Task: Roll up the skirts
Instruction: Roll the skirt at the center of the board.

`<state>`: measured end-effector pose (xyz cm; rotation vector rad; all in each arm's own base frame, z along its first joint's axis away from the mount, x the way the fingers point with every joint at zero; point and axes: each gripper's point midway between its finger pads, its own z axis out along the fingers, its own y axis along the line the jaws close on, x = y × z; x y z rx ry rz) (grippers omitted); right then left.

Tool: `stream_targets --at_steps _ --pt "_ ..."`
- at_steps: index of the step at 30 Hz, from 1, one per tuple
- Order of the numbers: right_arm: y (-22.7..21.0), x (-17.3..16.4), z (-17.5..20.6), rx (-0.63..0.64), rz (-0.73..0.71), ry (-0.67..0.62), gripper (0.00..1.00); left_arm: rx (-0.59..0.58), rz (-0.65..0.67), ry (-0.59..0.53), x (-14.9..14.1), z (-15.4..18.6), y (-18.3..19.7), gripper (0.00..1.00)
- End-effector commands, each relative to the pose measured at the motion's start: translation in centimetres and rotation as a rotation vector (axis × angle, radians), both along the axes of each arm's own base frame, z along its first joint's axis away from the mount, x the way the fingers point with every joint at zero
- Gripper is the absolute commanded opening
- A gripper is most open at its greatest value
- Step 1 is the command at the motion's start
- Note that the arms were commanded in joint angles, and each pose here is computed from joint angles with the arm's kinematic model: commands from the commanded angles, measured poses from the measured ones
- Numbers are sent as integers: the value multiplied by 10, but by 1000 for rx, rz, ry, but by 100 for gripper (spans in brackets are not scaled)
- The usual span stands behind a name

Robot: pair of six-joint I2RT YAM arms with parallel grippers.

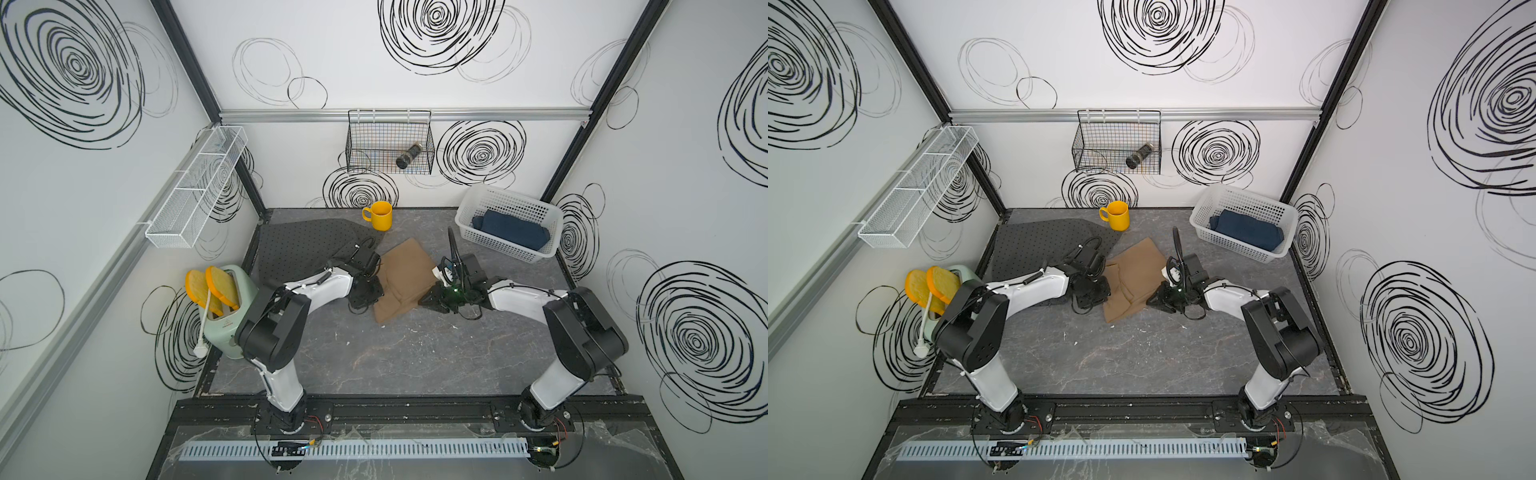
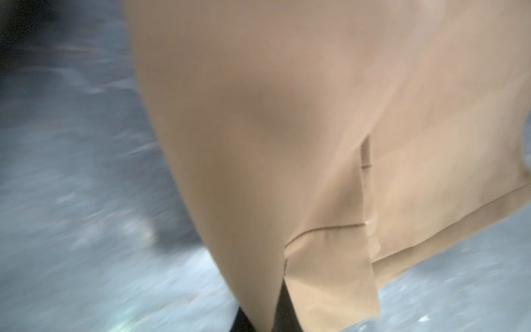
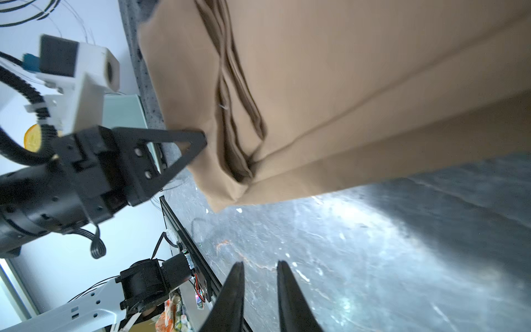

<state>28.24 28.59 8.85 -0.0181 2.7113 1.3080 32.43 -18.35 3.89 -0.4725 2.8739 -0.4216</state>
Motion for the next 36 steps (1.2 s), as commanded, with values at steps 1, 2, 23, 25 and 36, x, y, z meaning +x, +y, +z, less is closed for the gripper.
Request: stream_targets --at_steps 1,2,23,25,36 --pt "30 1 31 13 37 -63 24 189 -107 90 -45 4 43 0" --pt "41 2 33 19 43 -63 24 200 -108 98 -51 7 50 0" --pt "151 -1 -75 -81 241 80 17 389 -124 149 -51 39 42 0" --pt "149 -3 -81 -93 240 92 17 398 -134 146 -46 40 31 0" --pt "134 -14 -113 -135 235 130 16 1 -45 85 -13 57 -55 16"
